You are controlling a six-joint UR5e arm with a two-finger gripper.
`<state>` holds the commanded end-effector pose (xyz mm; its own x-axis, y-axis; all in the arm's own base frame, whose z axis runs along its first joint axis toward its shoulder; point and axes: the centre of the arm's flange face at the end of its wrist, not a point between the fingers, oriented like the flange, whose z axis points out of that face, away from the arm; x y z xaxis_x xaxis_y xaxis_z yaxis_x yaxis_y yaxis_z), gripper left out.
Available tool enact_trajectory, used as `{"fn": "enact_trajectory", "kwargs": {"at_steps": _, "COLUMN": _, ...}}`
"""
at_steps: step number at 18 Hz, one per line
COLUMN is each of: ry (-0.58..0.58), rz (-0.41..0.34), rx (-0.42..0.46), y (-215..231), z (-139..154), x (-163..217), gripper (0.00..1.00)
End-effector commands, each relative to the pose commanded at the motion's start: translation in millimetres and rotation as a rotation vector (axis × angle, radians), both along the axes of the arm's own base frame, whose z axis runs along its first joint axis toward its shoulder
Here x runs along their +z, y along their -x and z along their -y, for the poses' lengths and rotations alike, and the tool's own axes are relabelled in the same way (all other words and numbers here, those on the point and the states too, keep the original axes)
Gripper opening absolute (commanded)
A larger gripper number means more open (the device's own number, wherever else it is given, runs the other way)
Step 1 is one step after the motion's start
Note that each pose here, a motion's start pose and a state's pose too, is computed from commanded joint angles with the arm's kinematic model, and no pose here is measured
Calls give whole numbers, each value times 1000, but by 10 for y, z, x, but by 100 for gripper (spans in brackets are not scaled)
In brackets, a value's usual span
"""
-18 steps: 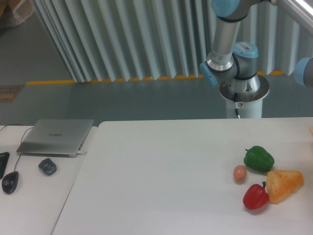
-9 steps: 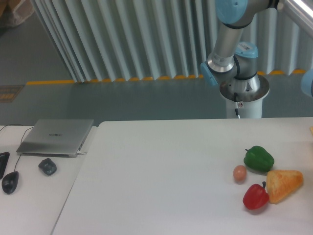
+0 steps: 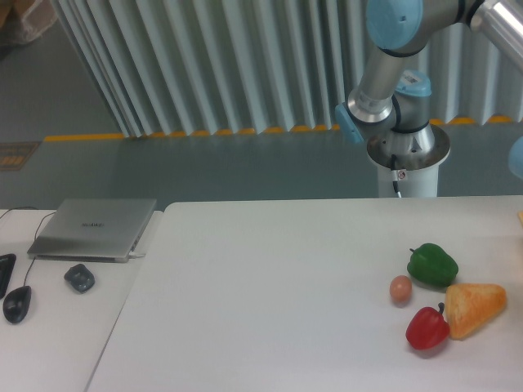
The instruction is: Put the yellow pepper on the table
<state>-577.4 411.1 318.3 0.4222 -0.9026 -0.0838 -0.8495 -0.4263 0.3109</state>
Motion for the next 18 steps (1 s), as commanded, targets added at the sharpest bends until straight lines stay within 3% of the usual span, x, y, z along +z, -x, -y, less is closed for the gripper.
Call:
{"fn": "enact_trajectory", "kwargs": {"at_steps": 6, "ry": 27, "rz": 17, "rx": 30, "y": 29, "z": 183, "x": -106, "gripper": 100}}
{"fn": "enact_trajectory", "kwargs": {"at_steps": 18, "ry": 23, "rz": 24, "rx": 38, "y": 72, "z": 170, "x": -183, "gripper": 100}}
